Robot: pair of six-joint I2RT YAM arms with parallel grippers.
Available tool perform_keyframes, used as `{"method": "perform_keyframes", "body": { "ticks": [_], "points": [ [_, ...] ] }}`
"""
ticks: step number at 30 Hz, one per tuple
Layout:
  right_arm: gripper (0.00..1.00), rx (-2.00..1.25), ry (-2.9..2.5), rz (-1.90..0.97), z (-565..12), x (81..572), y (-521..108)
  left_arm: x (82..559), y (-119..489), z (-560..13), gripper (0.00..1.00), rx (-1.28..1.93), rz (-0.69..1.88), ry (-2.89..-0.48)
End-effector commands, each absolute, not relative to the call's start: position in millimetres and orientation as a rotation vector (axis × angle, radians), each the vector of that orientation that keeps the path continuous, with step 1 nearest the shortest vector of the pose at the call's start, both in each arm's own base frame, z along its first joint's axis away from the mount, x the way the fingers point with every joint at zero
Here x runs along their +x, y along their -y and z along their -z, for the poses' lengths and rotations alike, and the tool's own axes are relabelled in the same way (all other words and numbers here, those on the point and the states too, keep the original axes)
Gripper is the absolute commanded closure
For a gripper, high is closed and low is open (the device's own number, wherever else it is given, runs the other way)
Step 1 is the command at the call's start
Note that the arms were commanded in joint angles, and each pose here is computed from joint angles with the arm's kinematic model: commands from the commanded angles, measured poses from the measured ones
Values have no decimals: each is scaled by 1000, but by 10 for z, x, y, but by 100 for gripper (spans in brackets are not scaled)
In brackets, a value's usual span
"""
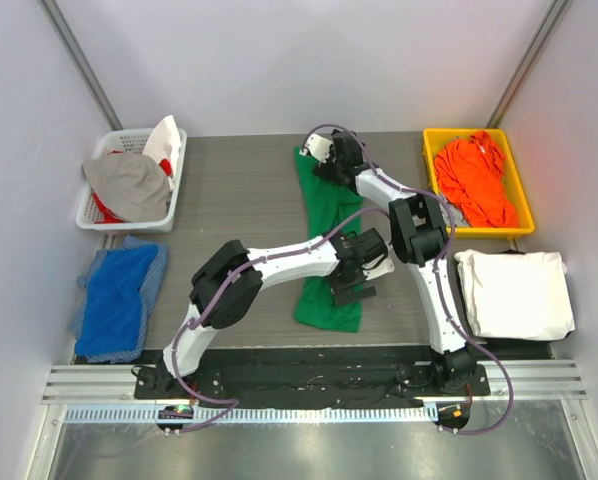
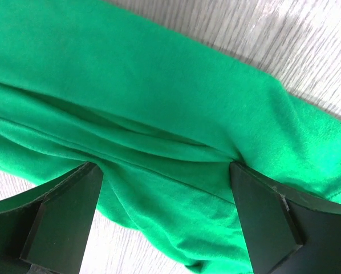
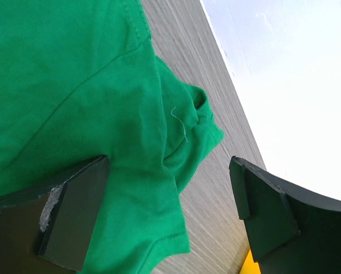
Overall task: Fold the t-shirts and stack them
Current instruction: Fold the tshirt
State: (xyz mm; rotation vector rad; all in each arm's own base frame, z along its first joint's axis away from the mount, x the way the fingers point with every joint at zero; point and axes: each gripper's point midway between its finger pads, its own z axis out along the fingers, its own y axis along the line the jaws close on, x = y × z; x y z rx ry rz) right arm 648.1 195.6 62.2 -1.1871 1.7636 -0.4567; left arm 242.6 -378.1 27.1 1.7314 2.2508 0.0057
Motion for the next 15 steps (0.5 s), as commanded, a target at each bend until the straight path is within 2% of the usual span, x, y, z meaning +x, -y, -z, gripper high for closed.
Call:
{"method": "perform_keyframes", "body": {
  "ticks": [1, 8, 15],
  "points": [
    [0, -1241, -1838, 420, -422, 6201, -1978, 2470, 3833, -333, 0, 1603, 12, -2190],
    [0, -1184, -1824, 469, -903, 6038, -1831, 2507, 3539, -661, 0, 1549, -74, -2111],
    [0, -1131, -1839, 529, -1168, 5913, -1672, 2514, 3499, -1046, 0, 1469, -28, -2030]
  ]
}}
